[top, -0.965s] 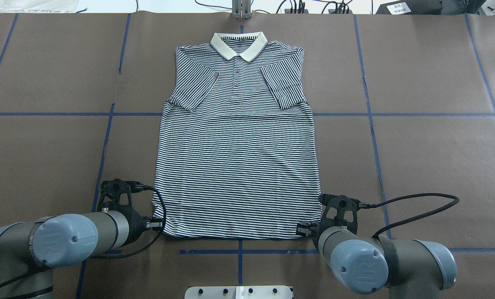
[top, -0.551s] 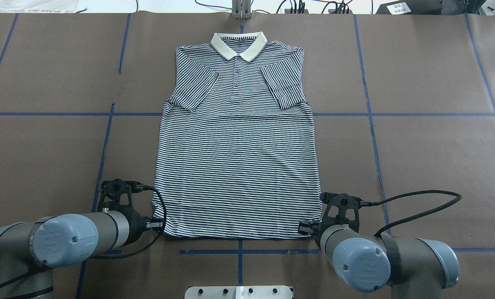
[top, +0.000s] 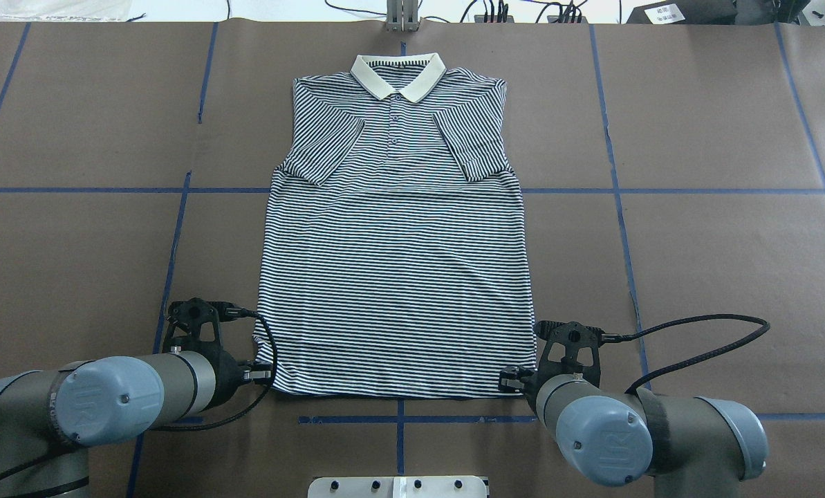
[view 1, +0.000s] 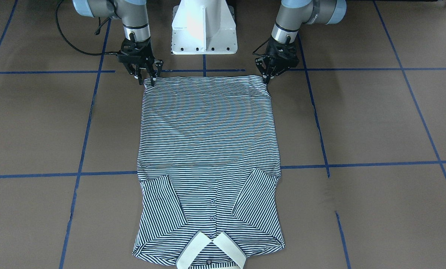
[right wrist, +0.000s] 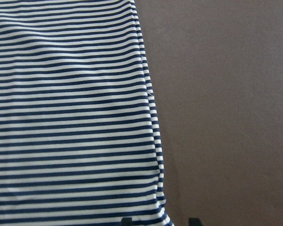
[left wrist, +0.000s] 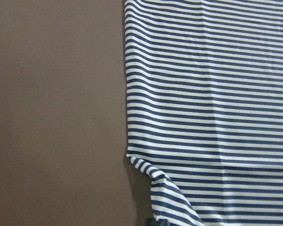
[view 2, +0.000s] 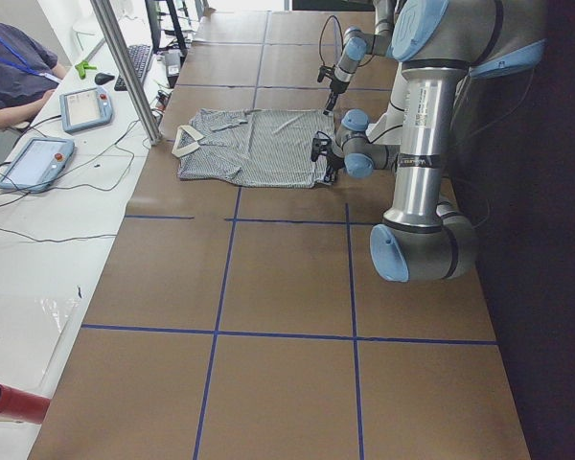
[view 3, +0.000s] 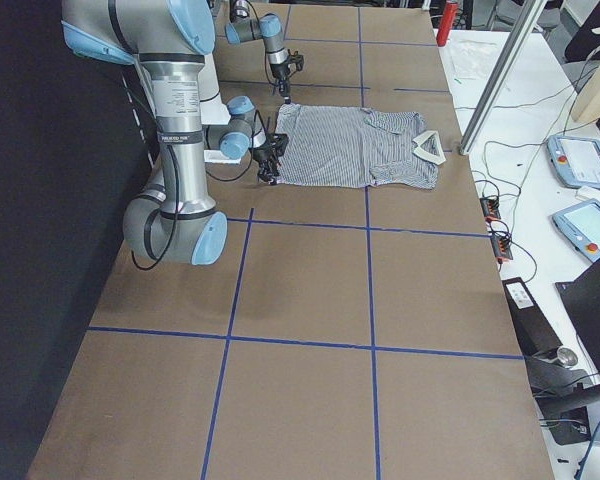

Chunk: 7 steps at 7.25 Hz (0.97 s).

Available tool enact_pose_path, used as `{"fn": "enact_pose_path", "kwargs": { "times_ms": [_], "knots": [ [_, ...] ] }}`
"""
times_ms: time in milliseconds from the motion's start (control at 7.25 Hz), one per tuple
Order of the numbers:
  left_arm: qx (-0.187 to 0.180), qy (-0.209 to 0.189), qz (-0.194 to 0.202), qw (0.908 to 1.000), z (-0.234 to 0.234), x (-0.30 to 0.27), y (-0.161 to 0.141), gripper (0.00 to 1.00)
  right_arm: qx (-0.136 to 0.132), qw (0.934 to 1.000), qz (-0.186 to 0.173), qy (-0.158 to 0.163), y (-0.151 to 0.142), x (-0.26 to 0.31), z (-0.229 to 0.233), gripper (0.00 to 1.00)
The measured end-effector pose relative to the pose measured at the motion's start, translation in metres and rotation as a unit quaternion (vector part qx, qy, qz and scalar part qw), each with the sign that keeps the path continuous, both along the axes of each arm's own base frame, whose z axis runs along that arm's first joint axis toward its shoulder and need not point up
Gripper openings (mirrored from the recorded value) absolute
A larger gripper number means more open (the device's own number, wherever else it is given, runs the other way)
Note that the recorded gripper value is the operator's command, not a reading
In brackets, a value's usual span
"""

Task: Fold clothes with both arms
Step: 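Grasp the hem corners with both grippers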

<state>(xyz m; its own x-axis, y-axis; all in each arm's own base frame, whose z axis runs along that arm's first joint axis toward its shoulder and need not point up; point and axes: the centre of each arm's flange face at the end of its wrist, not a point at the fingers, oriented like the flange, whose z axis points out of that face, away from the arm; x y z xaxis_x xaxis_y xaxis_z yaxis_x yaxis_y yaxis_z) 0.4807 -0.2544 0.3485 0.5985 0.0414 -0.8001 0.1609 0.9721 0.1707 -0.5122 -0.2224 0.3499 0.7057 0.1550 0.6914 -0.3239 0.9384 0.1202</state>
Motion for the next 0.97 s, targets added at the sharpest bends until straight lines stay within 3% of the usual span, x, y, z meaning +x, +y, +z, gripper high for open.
{"fn": "enact_pose_path", "kwargs": {
  "times_ms": [276,414,551,689,965],
  "knots": [
    [0.000,0.001,0.000,1.0000,-0.0007,0.0001,-0.0001,0.00,0.000,1.0000,-0.001,0.003,0.0010,-0.0009,0.0024,0.40],
    [0.000,0.001,0.000,1.0000,-0.0010,0.0000,0.0000,0.00,0.000,1.0000,-0.001,0.003,0.0012,-0.0011,0.0027,0.34],
    [0.000,0.001,0.000,1.0000,-0.0011,0.0001,0.0000,0.00,0.000,1.0000,-0.001,0.003,0.0016,-0.0016,0.0024,0.21],
    [0.000,0.001,0.000,1.0000,-0.0009,0.0002,0.0000,0.00,0.000,1.0000,-0.001,0.002,0.0018,-0.0019,0.0016,0.00],
    [0.001,0.000,0.001,1.0000,-0.0006,0.0004,-0.0001,0.00,-0.001,1.0000,0.001,-0.002,0.0018,-0.0028,-0.0012,0.00]
  ]
}}
